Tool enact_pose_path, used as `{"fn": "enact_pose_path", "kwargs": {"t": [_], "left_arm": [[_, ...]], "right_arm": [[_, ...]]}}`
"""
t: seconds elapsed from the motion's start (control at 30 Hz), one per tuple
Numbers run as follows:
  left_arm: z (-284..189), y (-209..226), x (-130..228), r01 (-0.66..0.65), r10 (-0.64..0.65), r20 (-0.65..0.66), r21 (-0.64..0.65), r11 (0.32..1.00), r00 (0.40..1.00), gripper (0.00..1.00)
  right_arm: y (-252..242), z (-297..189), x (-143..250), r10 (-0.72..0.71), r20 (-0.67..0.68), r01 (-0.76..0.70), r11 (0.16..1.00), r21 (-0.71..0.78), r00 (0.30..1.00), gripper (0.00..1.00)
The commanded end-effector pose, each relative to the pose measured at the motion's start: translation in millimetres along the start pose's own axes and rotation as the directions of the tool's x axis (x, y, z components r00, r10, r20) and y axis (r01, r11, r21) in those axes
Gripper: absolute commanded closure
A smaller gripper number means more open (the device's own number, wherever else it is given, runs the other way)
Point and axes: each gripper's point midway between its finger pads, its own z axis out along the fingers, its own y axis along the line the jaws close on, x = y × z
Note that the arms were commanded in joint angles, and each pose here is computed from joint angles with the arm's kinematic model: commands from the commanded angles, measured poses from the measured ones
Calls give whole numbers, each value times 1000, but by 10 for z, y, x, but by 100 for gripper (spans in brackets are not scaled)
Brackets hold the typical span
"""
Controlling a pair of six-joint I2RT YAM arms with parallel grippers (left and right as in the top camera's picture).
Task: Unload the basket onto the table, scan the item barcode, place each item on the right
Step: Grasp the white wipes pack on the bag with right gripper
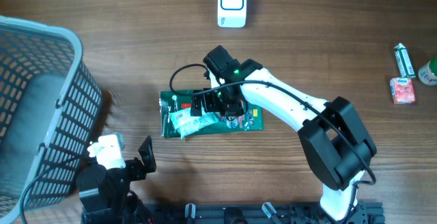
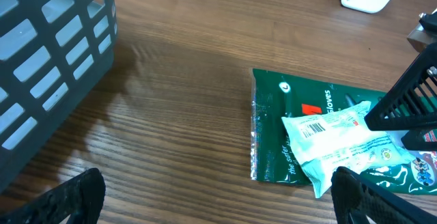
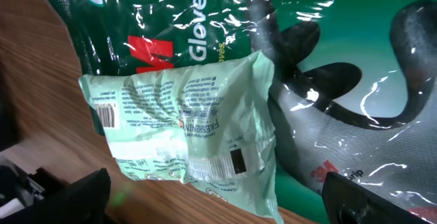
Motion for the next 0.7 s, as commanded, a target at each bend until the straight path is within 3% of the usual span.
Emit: {"fn": "enact_pose_path", "kwargs": {"t": [0.0, 0.1, 0.13, 0.17, 0.2, 0.23, 0.27, 0.4, 0.5, 0.6, 0.67], "left_arm": [[-6, 13, -18, 11, -11, 11, -7, 1000, 1000, 0], [-6, 13, -18, 11, -11, 11, -7, 1000, 1000, 0], [-6, 13, -18, 11, -11, 11, -7, 1000, 1000, 0], [-6, 13, -18, 11, -11, 11, -7, 1000, 1000, 0], [-6, 13, -18, 11, -11, 11, -7, 1000, 1000, 0], [-6, 13, -18, 11, -11, 11, -7, 1000, 1000, 0], [-6, 13, -18, 11, -11, 11, -7, 1000, 1000, 0], [-6, 13, -18, 11, -11, 11, -7, 1000, 1000, 0], [-6, 13, -18, 11, -11, 11, -7, 1000, 1000, 0], [-6, 13, -18, 11, -11, 11, -7, 1000, 1000, 0], [-6, 13, -18, 11, -11, 11, -7, 1000, 1000, 0]], "right_arm": [[-135, 131, 18, 31, -20, -30, 999, 38, 999, 0], [-182, 361, 54, 46, -68, -44, 999, 29, 997, 2], [-196, 477, 86, 54, -100, -53, 999, 12, 993, 11], [-212, 599, 118, 64, -134, -65, 998, -8, 989, 30], [-224, 695, 157, 77, -176, -85, 996, -40, 981, 56], [-242, 695, 159, 92, -192, -104, 993, -55, 977, 91], [-277, 677, 146, 106, -194, -118, 992, -52, 975, 95], [-311, 474, 63, 50, -164, -63, 995, -75, 985, 96], [-192, 24, 24, -26, -106, 14, 994, -112, 994, 96], [25, -636, -23, -183, 43, 188, 970, -156, 982, 96], [205, -1123, -47, -338, 196, 370, 916, -155, 920, 96]]}}
